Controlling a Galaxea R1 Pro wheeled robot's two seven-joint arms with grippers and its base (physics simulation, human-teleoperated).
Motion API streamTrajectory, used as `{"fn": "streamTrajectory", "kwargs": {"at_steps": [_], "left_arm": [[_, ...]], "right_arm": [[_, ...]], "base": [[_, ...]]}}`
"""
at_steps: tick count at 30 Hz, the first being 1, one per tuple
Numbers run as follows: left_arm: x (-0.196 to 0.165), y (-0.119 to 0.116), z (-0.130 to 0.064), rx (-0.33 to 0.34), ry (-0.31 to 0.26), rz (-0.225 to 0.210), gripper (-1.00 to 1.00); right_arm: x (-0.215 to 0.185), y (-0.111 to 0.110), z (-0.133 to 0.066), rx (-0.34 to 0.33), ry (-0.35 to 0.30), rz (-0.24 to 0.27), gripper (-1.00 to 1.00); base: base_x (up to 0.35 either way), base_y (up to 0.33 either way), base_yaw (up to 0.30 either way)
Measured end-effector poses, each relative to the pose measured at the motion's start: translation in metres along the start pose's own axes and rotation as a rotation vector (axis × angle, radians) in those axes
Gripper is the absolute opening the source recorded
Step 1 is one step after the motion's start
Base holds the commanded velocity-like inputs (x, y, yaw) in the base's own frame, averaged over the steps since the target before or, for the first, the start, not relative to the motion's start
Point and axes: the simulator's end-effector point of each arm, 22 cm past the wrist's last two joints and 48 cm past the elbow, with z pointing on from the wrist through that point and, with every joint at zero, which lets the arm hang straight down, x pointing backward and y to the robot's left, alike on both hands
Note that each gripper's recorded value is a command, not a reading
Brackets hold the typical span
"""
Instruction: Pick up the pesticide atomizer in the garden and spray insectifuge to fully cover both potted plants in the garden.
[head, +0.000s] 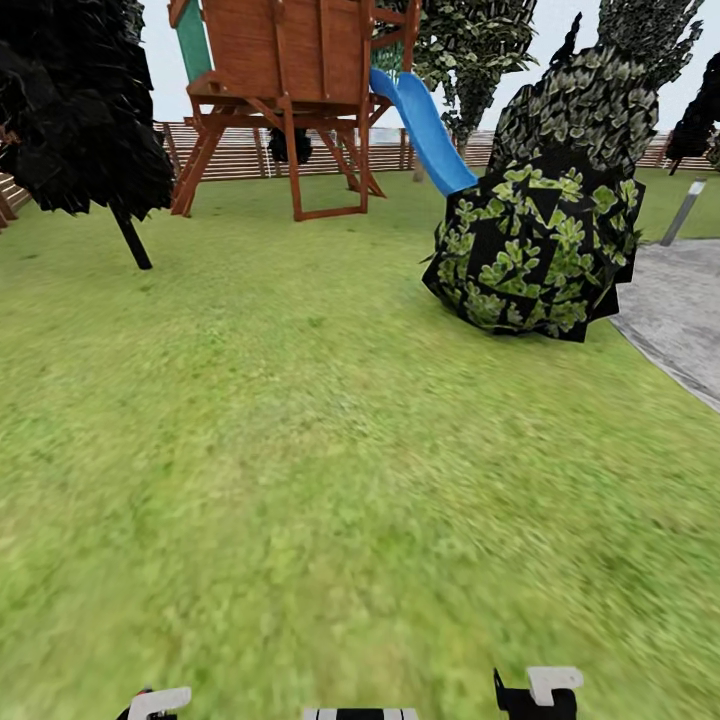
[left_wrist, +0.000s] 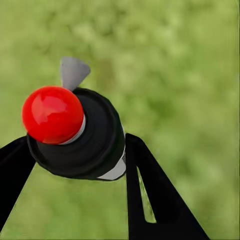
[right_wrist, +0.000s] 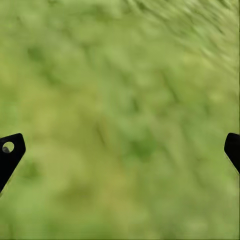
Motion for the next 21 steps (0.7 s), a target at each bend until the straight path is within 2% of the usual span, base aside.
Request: {"fn": "streamTrajectory", "kwargs": {"at_steps": [21], "left_arm": [[0.0002,0.0013,0.0001,-0.002,0.001,0.000,-1.00]], "right_arm": [[-0.0002,0.0015,0.0000,-0.001,0.000,0.001,1.00]], "base": [[0.335,0.000,0.000]]}}
